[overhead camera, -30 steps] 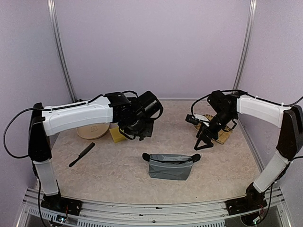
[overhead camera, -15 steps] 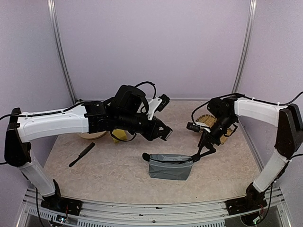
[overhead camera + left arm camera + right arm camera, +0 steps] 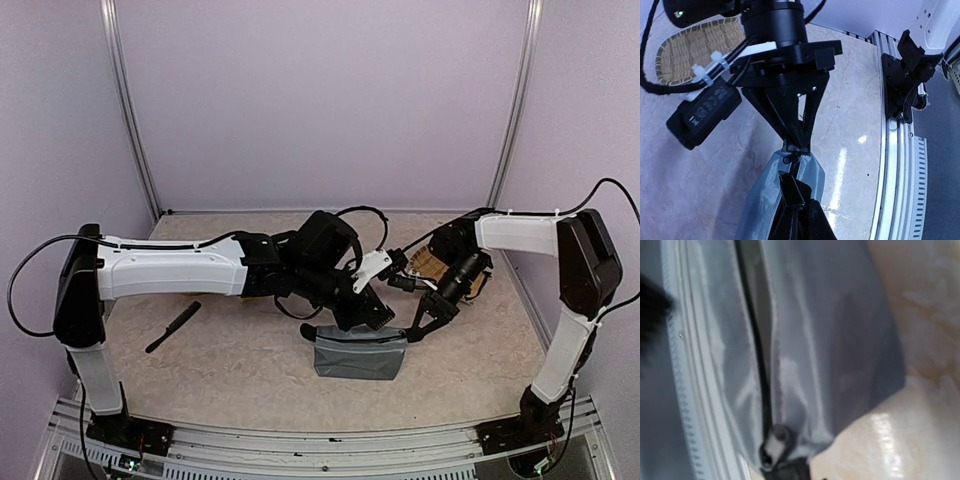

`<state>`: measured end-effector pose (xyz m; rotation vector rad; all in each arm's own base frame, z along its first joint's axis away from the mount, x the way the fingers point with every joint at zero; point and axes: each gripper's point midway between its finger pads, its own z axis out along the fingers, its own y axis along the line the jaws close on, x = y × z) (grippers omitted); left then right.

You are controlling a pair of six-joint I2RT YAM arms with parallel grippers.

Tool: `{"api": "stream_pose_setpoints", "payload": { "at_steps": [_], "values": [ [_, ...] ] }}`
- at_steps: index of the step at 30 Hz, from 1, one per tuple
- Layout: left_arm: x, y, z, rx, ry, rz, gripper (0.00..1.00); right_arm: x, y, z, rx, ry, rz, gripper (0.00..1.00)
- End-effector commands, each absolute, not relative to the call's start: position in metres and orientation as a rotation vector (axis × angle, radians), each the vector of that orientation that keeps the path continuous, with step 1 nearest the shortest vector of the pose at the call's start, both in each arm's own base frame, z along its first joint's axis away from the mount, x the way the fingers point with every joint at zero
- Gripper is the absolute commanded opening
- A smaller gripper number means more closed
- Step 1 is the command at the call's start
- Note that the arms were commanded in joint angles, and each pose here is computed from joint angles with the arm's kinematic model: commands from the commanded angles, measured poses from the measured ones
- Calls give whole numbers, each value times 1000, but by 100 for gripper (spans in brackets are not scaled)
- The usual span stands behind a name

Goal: Sort the hair-cutting tools
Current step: Place the comb in the kit bag.

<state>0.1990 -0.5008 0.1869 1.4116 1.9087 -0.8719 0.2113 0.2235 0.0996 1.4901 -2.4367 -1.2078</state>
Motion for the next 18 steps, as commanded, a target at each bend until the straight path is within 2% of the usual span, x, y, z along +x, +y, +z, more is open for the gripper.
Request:
{"api": "stream_pose_setpoints", "payload": {
  "at_steps": [1,18],
  "values": [
    [190,-514,179,1536,1835,-863,0,217,229,109,1457,-2427,-1298,15],
    [187,-517,126,1663,1911,-746,0,220,234,114,1473,-2409,-1342,15]
  ]
}}
